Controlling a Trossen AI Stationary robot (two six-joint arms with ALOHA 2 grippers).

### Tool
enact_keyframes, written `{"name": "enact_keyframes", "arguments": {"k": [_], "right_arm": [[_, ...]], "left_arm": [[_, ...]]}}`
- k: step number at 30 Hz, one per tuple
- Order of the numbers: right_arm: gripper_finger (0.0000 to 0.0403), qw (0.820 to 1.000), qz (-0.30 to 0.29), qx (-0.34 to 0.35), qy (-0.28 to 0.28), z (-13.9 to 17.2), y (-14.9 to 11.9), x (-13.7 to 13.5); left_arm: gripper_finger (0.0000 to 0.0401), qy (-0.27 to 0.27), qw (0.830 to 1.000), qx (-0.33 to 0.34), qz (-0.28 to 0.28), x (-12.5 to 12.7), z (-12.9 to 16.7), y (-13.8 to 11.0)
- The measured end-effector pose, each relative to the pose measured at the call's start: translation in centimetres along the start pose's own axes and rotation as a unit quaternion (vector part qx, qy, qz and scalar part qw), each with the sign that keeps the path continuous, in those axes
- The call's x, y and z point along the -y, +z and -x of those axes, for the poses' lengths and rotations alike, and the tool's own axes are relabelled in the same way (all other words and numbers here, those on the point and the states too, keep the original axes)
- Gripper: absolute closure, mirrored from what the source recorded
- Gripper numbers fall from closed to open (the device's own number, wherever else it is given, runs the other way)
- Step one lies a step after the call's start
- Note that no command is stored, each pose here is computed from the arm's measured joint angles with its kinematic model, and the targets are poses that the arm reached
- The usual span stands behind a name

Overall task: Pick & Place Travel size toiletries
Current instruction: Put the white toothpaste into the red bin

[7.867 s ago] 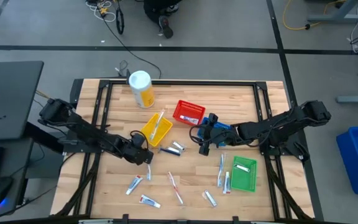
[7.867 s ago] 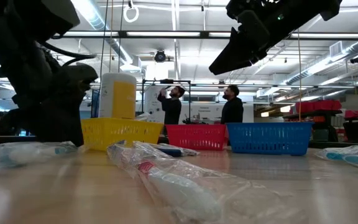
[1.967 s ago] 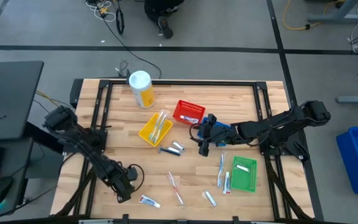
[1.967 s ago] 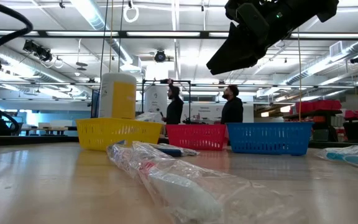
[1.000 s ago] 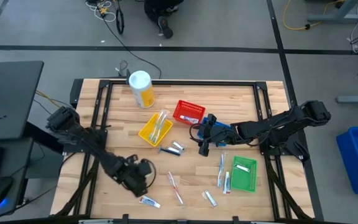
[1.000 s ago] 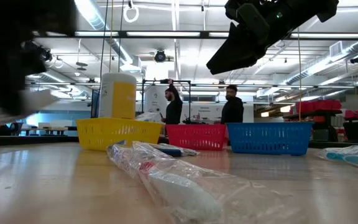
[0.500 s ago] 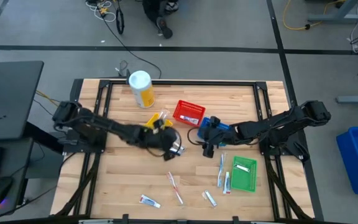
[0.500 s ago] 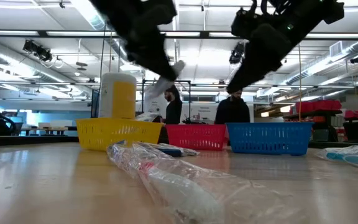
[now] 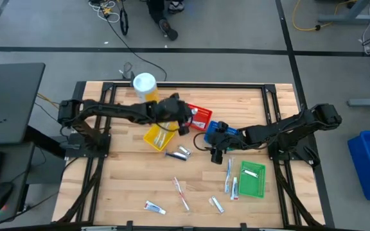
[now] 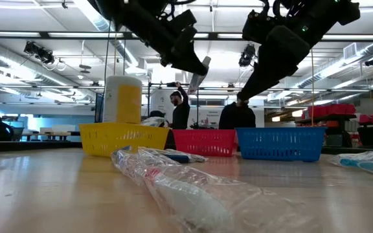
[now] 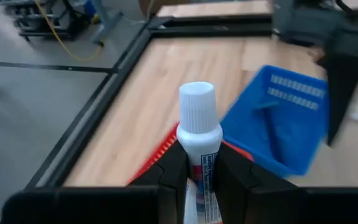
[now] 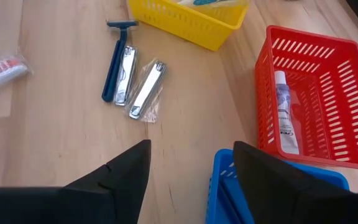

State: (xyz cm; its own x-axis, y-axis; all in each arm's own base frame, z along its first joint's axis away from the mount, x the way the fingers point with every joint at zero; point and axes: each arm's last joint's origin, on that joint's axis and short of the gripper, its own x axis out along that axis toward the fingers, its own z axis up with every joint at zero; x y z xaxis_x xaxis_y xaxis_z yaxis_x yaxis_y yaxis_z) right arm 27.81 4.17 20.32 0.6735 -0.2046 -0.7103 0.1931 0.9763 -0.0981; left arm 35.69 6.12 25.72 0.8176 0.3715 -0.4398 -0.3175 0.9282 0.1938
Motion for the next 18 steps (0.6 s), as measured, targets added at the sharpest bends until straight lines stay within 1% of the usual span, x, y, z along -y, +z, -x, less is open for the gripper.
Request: {"name": "enact_keyframes", "arguments": {"k": [3, 7, 12, 16, 18], "right_arm": [[0.0159, 1.0, 0.0, 0.0, 0.0, 0.0, 0.0, 0.0], [0.0152, 1.0, 0.0, 0.0, 0.0, 0.0, 0.0, 0.0], [0.0149, 1.0, -0.001, 0.004, 0.001, 0.0, 0.1, 0.0], [0.0157, 1.0, -0.003, 0.008, 0.002, 0.0, 0.2, 0.0], [0.0162, 1.0, -0.004, 0.01, 0.002, 0.0, 0.2, 0.0]], "left_arm": [[0.0335, 0.008, 1.0, 0.018, 0.013, -1.4, -0.3, 0.2], [0.0335, -0.008, 0.999, 0.027, 0.018, -2.6, -0.7, 0.2], [0.0335, -0.014, 0.999, 0.031, 0.02, -2.3, -2.9, -0.9], [0.0334, -0.01, 1.0, 0.006, -0.023, -1.7, -5.1, -2.7], [0.0334, -0.004, 1.0, -0.007, -0.03, -1.5, -5.8, -3.5]]}}
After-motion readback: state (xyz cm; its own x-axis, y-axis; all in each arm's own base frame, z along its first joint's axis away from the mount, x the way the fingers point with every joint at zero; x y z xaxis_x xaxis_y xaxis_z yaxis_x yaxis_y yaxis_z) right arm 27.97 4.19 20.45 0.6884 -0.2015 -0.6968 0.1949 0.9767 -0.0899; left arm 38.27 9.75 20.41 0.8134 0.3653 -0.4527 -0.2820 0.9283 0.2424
